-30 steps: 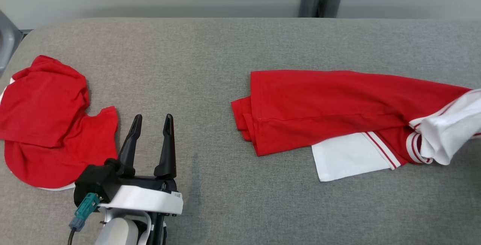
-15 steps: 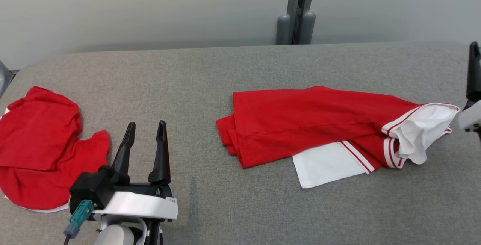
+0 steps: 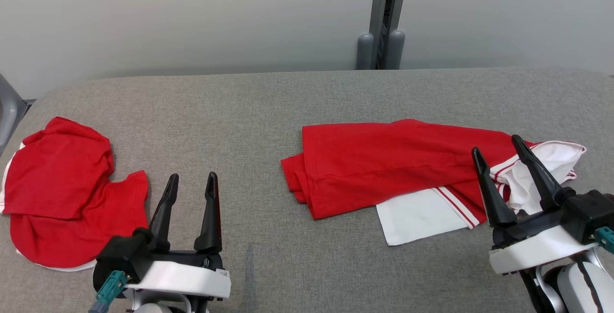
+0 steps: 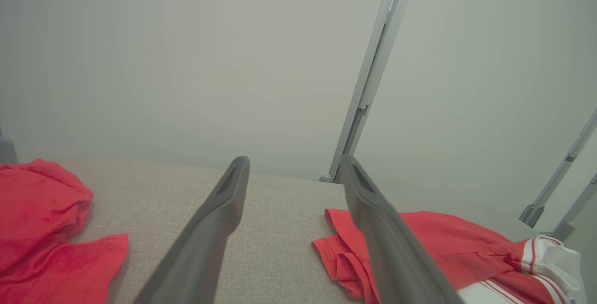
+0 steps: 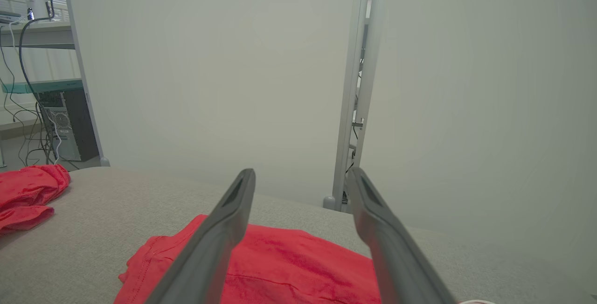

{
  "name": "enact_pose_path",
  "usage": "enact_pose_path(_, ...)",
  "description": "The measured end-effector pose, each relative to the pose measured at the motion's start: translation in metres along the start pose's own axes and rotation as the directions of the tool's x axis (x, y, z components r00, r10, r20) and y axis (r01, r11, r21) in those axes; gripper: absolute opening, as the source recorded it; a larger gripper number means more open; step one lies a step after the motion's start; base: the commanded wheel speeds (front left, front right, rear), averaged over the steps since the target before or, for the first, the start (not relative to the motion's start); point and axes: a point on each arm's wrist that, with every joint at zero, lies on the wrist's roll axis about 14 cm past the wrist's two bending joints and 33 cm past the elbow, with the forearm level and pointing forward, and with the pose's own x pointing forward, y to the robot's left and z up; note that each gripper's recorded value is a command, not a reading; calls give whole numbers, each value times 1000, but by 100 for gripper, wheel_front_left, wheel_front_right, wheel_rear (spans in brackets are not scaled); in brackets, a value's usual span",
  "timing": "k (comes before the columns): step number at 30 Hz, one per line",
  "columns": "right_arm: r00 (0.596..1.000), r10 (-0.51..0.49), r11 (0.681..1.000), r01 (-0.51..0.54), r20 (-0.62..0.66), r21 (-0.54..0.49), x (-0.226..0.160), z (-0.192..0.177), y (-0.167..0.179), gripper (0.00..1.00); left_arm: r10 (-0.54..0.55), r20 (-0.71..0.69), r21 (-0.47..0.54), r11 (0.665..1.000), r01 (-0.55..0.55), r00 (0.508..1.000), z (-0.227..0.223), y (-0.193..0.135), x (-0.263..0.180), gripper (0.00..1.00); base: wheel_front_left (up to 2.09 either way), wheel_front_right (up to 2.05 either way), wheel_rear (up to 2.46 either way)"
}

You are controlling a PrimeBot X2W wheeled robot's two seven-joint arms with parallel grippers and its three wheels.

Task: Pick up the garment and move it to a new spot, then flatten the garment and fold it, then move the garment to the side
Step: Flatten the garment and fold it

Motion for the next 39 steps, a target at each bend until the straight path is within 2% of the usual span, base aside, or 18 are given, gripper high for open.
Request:
enact_pose_path(7,998,54,998,-55,-30,-25,7,-9,7,100,10,-11,3,1000,-10,1000,-3,3,-1,100,0,0,0)
enact_pose_path(11,988,141,989,-142,-62,-27,16,-21,27,100,17,-16,8,1000,-16,1000,-5,6,0,100,0,0,0)
enact_pose_path(13,971,208,977,-212,-121,-14,23,-41,41,100,30,-24,11,999,-30,999,-7,11,0,100,0,0,0)
enact_pose_path(17,923,324,942,-334,-206,-16,33,-70,64,100,46,-31,13,999,-46,998,-9,16,-1,100,0,0,0)
enact_pose_path(20,870,412,904,-428,-270,0,39,-92,85,100,68,-49,25,997,-66,996,-14,22,-5,100,0,0,0)
enact_pose_path(26,777,527,834,-551,-344,33,59,-121,112,100,130,-66,35,991,-128,989,-17,39,-12,100,0,0,0)
enact_pose_path(33,664,626,758,-641,-409,119,64,-149,145,100,203,-82,36,979,-201,976,-19,57,-23,100,0,0,0)
enact_pose_path(37,628,647,735,-664,-432,136,66,-159,152,100,222,-80,37,975,-220,972,-17,61,-26,100,0,0,0)
enact_pose_path(39,625,644,737,-661,-442,139,69,-161,151,100,229,-77,37,973,-227,970,-16,63,-27,100,0,0,0)
